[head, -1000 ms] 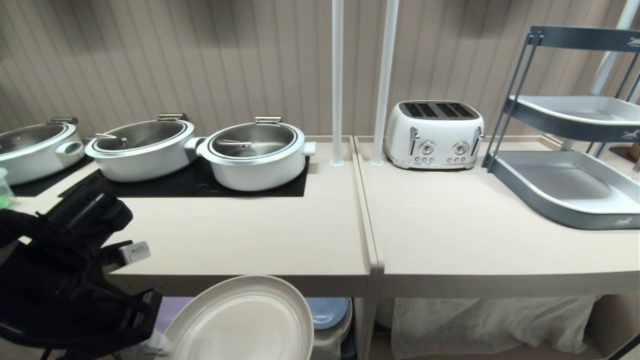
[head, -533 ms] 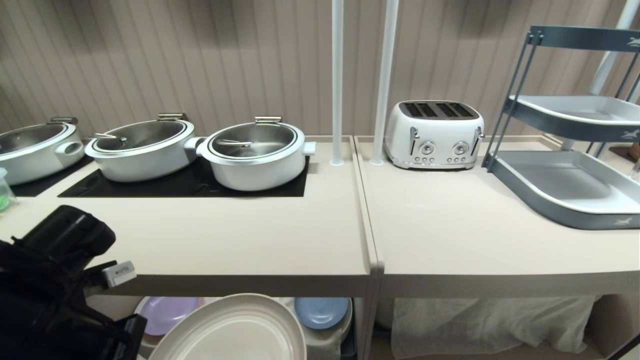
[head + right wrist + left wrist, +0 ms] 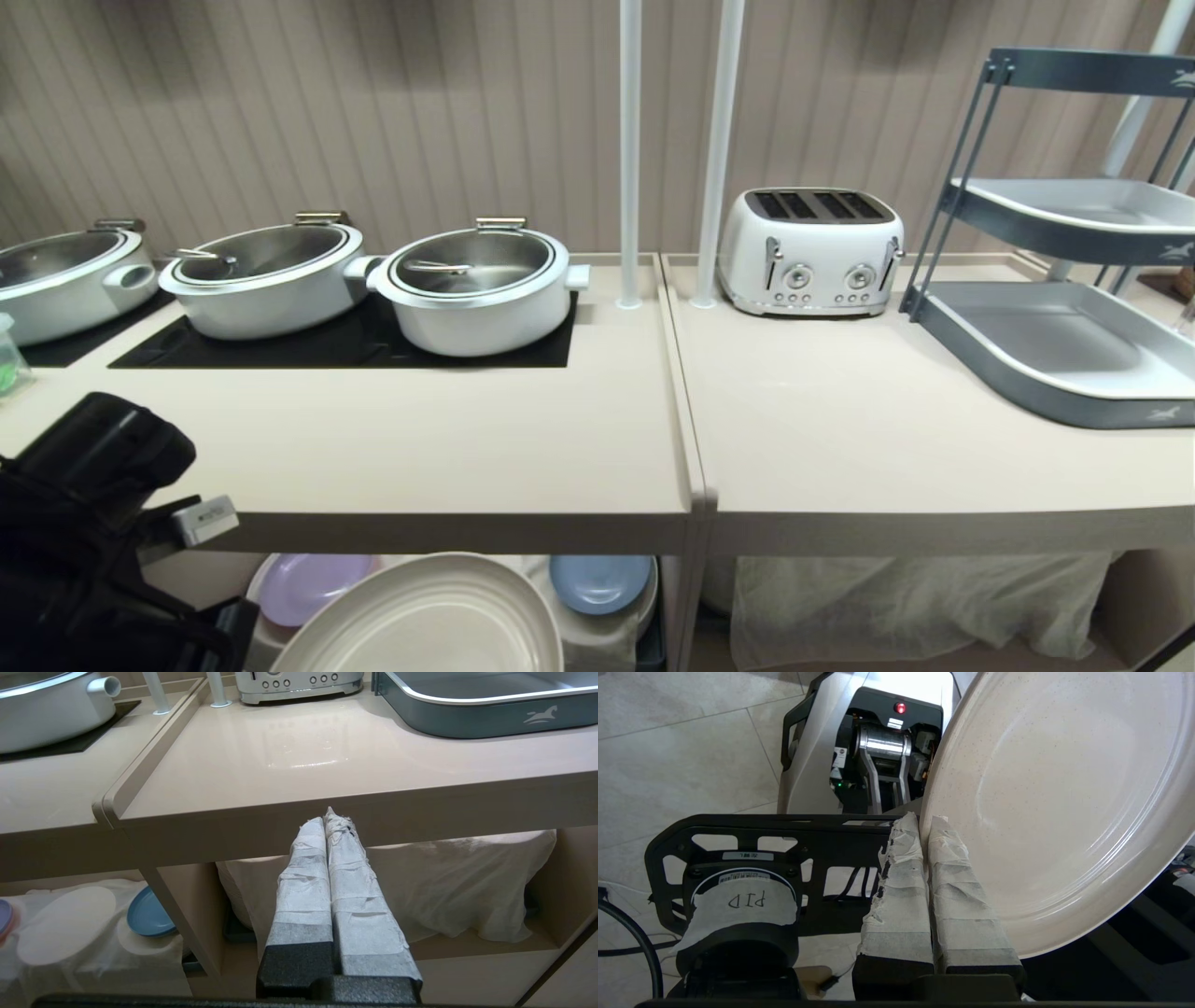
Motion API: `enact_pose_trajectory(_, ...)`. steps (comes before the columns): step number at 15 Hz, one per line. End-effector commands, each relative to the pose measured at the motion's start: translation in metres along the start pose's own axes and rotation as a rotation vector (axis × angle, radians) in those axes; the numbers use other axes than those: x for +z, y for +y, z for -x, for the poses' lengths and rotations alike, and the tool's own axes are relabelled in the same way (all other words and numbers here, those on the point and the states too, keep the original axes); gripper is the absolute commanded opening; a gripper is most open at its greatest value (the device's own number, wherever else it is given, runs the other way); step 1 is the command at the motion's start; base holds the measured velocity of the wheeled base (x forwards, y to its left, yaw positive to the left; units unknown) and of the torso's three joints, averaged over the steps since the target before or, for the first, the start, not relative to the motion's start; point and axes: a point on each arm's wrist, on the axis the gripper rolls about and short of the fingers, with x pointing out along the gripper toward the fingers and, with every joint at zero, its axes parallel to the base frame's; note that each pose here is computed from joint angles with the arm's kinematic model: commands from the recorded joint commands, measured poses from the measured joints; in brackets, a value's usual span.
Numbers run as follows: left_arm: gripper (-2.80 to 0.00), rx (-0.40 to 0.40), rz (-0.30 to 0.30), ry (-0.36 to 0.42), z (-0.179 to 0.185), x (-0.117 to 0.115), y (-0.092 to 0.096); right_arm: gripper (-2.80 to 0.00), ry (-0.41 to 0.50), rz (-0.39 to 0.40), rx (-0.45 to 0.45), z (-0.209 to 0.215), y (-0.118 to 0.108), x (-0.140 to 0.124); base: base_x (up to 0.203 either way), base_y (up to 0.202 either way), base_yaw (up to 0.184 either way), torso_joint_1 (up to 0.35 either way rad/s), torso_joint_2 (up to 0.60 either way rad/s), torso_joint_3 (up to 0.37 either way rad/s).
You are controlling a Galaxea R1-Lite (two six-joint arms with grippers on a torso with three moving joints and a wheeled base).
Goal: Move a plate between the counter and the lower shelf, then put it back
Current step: Put the plate in the cupboard
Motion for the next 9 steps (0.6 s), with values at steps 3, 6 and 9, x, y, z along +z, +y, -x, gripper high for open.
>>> enact_pose_trajectory(3, -2.8, 0.002, 0.019, -0.003, 0.0009, -0.0021, 0.0037, -2.8, 0.001, 0.0, 0.0, -0.0001, 0.0, 0.0001, 0.0, 0.0, 0.0, 0.0, 0.0, 0.0)
enact_pose_trajectory(6, -2.8, -0.006, 0.012, -0.015, 0.0024, -0.0021, 0.003, -2.8, 0.001, 0.0, 0.0, -0.0001, 0.0, 0.0001, 0.0, 0.0, 0.0, 0.0, 0.0, 0.0)
enact_pose_trajectory(9, -2.8, -0.008, -0.001, -0.019, 0.0014, -0.0016, 0.003, -2.8, 0.001, 0.0, 0.0, -0.0001, 0.0, 0.0001, 0.0, 0.0, 0.0, 0.0, 0.0, 0.0)
